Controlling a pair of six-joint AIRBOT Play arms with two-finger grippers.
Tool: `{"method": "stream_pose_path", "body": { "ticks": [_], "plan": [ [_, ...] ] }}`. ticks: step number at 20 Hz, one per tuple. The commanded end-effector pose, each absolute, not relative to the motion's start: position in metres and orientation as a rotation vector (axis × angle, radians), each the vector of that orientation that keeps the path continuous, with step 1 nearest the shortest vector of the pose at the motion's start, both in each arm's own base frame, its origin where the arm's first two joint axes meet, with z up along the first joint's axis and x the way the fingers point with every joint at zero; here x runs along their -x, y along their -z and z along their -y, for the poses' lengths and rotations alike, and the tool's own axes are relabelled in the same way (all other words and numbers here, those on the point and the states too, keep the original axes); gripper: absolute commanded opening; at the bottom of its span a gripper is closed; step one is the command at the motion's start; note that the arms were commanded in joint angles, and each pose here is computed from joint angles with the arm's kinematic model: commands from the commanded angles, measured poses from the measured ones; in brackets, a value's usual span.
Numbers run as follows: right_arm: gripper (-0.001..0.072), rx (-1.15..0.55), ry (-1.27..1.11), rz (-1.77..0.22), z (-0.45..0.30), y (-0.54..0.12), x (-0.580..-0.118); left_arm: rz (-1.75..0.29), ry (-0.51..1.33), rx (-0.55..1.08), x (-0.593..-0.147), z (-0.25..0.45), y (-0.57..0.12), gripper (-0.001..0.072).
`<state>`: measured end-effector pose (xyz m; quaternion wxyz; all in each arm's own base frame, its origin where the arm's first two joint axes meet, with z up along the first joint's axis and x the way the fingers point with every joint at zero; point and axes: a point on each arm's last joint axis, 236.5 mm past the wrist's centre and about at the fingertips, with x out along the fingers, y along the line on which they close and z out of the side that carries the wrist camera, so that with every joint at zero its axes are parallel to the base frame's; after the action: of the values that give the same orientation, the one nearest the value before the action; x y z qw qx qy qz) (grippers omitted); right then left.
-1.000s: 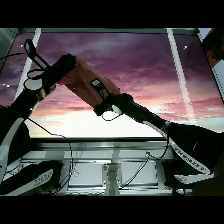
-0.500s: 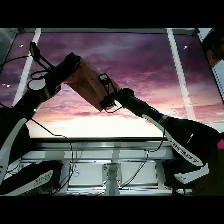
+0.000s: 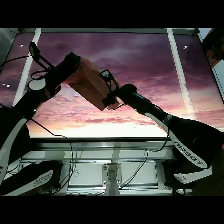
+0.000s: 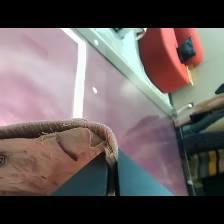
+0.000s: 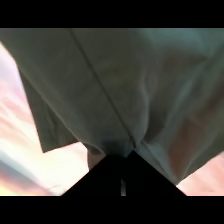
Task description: Fold the clothes and pants, and hang the long-sleeved shirts on hangers.
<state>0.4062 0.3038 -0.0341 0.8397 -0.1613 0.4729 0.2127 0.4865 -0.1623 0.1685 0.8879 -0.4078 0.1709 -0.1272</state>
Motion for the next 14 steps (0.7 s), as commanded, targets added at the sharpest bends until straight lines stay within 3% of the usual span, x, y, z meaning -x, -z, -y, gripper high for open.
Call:
{"method": "stream_pose_path", "body": {
  "ticks": [1, 7, 11, 14],
  "plan": [
    [0.0007, 0.421, -0.344, -0.978, -0.252, -0.009, -0.417, -0.278, 0.223, 0.771, -0.488, 0.145, -0.185, 0.0025],
    [0.0007, 0.403, -0.325, -0.730, -0.197, -0.181, -0.402, -0.062, 0.291, 0.519, -0.448, 0.130, -0.274, 0.0026],
    [0.0006, 0.263, -0.373, -0.522, -0.178, -0.291, -0.349, 0.029, 0.430, 0.483, -0.386, 0.141, -0.338, 0.0025],
    [0.0006, 0.172, -0.442, -0.494, -0.169, -0.322, -0.303, -0.002, 0.596, 0.492, -0.333, 0.166, -0.358, 0.0023]
  ]
}}
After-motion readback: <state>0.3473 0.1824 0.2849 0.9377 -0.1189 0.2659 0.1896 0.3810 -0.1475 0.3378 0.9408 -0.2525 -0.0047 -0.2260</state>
